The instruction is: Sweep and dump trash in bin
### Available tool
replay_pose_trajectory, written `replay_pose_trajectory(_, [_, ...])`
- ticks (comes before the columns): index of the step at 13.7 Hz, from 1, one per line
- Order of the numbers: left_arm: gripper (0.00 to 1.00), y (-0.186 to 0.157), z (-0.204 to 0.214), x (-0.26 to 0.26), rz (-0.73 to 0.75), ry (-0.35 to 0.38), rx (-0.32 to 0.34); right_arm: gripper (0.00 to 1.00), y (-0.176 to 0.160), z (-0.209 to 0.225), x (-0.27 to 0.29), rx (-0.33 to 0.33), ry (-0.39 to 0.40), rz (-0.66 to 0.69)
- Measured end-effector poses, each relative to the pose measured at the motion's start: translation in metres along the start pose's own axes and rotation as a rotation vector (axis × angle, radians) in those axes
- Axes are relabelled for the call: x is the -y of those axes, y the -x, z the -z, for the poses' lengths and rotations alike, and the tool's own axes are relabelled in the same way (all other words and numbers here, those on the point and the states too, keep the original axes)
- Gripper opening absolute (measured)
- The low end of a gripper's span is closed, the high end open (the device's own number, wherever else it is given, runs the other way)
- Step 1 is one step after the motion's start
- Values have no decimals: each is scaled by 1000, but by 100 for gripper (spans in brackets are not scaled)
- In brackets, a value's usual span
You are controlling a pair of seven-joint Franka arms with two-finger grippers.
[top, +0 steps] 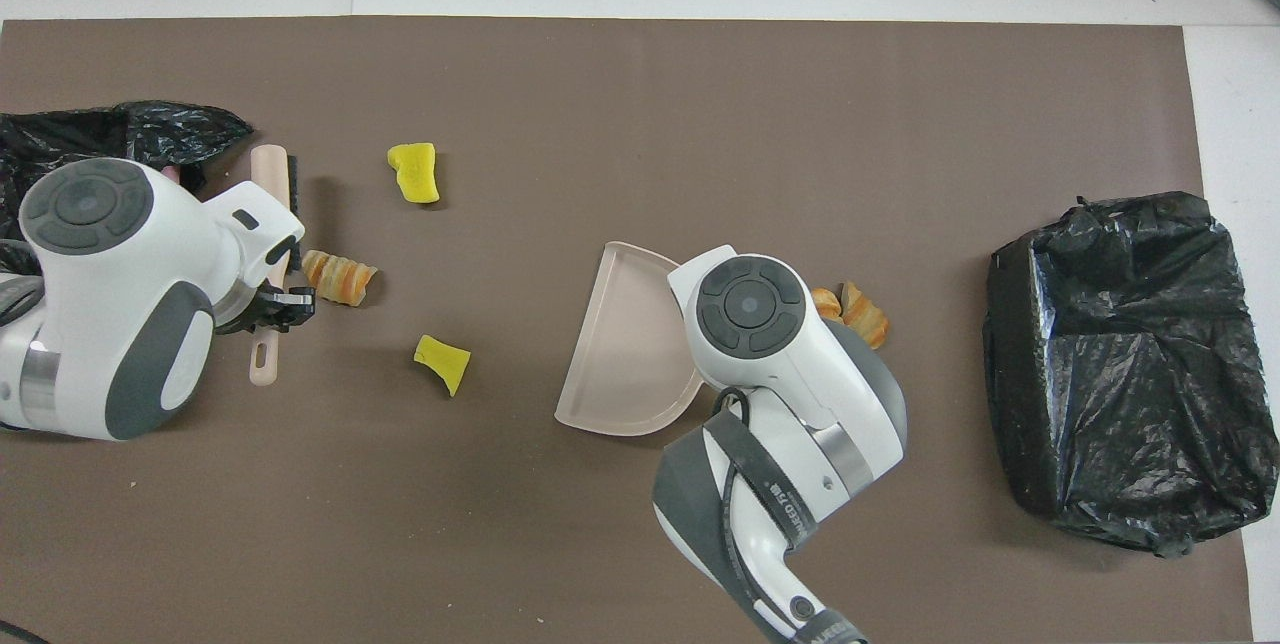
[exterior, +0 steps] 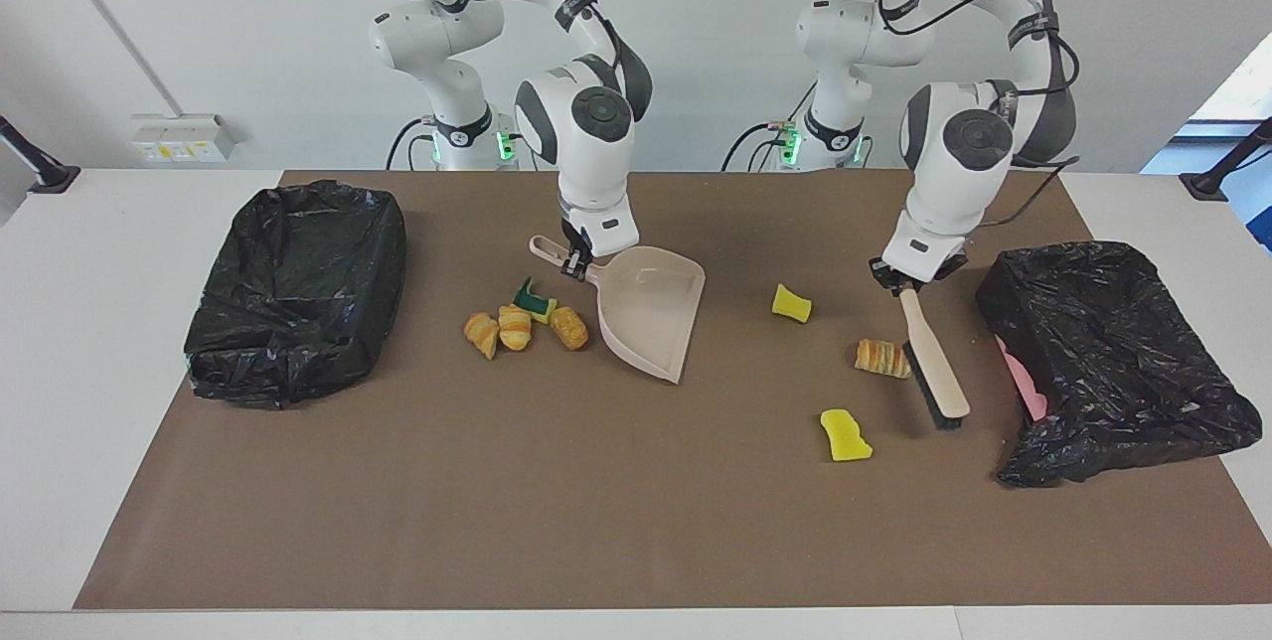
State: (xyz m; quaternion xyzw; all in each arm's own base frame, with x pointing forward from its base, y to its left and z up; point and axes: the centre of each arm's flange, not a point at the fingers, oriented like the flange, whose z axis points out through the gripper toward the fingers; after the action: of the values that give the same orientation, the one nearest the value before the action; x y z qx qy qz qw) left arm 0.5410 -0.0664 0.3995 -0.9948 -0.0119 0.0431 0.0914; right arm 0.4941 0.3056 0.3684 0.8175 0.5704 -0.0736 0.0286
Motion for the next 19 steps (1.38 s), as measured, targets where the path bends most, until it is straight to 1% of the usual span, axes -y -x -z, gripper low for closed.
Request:
replay_pose_trajectory(1, [26,-2,-4,14,4,-11,4,32,-5,-3,3,-4,4,-18])
replay_pose_trajectory(3, [26,0,-12,24,0,-16,19,32,-14,-8,10,-4,7,-45])
replay_pose_trajectory(6, [26,14,-32,13,-27,-23,63,32,-22,-8,17,-16,16,-72])
replay_pose_trajectory(9, [26,39,-44,3,-54,-29,96,32,-32,-8,28,-21,13,-80])
replay_pose_trajectory(11, [26,57,-44,-10,-70,-31,101,32,-35,-9,31,-20,12,-85])
replay_pose_trajectory(14, [26,87,-44,-42,-62,11,124,32,-35,-8,30,-23,12,-85])
replay_pose_trajectory(18, [26,126,-40,-92,28,63,163,32,-35,-11,31,-16,5,-89])
replay_pose_trajectory(19, [26,136,-39,-109,45,65,169,32,-32,-16,31,-8,0,-91])
